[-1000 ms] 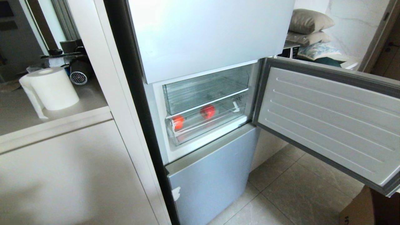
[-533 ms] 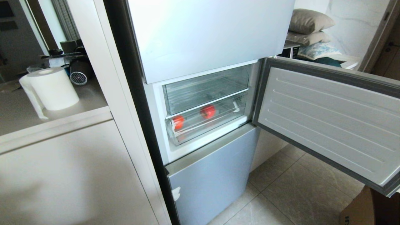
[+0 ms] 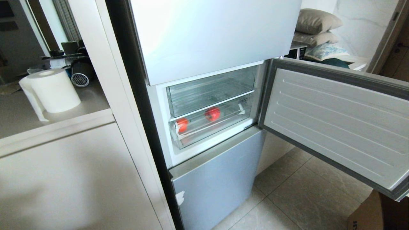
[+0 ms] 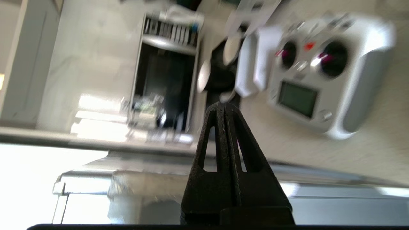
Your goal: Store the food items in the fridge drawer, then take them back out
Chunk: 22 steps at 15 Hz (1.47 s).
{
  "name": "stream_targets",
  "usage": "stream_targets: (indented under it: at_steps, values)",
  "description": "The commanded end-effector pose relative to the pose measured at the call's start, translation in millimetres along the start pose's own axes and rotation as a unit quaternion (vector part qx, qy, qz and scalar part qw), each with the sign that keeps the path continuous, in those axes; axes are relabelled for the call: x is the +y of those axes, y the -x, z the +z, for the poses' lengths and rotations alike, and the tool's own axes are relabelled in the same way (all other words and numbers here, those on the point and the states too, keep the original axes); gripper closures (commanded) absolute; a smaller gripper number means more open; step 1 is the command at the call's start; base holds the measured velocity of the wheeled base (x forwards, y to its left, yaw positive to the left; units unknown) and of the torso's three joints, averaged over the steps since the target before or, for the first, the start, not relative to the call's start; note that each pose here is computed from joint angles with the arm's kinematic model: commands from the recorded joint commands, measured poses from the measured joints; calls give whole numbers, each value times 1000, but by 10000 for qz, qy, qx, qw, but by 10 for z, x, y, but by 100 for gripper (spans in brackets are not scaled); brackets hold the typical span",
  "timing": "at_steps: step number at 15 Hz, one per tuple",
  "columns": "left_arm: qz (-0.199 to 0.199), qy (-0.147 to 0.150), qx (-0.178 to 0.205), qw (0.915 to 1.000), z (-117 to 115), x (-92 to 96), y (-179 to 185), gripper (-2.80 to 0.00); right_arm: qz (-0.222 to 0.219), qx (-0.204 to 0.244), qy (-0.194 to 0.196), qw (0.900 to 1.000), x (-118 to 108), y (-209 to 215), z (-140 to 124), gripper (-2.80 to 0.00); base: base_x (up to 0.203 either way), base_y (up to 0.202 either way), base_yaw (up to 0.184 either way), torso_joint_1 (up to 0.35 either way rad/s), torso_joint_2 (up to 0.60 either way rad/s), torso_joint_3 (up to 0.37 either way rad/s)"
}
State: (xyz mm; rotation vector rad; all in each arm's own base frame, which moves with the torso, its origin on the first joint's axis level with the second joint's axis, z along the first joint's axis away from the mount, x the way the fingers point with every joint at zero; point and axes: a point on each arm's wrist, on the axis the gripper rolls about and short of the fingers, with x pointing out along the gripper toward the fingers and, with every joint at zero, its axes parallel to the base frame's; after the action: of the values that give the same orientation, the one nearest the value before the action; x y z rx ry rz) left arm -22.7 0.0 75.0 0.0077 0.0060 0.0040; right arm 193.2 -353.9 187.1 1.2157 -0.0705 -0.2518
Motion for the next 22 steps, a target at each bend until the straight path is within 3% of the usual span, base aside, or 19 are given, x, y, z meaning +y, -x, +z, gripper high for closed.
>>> stream_targets:
  at_steps: [1, 3, 7, 12, 16, 19, 20, 22]
  values:
    - [3, 0, 1, 10000, 0, 0, 0, 0, 154, 397, -245, 9988, 21, -116, 32, 0, 0, 0, 0, 0, 0, 0]
    - [3, 0, 1, 10000, 0, 0, 0, 0, 310, 840, -510, 9947, 126, -71, -1, 0, 0, 0, 0, 0, 0, 0]
    - [3, 0, 1, 10000, 0, 0, 0, 0, 244, 1228, -898, 9881, 276, 105, -165, 0, 0, 0, 0, 0, 0, 0]
    - [3, 0, 1, 10000, 0, 0, 0, 0, 362, 1375, -850, 9862, 545, 437, -417, 0, 0, 0, 0, 0, 0, 0]
    - [3, 0, 1, 10000, 0, 0, 0, 0, 778, 1010, -372, 9911, 1189, 861, -430, 0, 0, 0, 0, 0, 0, 0]
    - [3, 0, 1, 10000, 0, 0, 0, 0, 1182, 896, -530, 9875, 1693, 977, -308, 0, 0, 0, 0, 0, 0, 0]
    - [3, 0, 1, 10000, 0, 0, 0, 0, 1264, 848, -375, 9876, 1700, 975, -305, 0, 0, 0, 0, 0, 0, 0]
    - [3, 0, 1, 10000, 0, 0, 0, 0, 1269, 659, -9, 9897, 1437, 849, -323, 0, 0, 0, 0, 0, 0, 0]
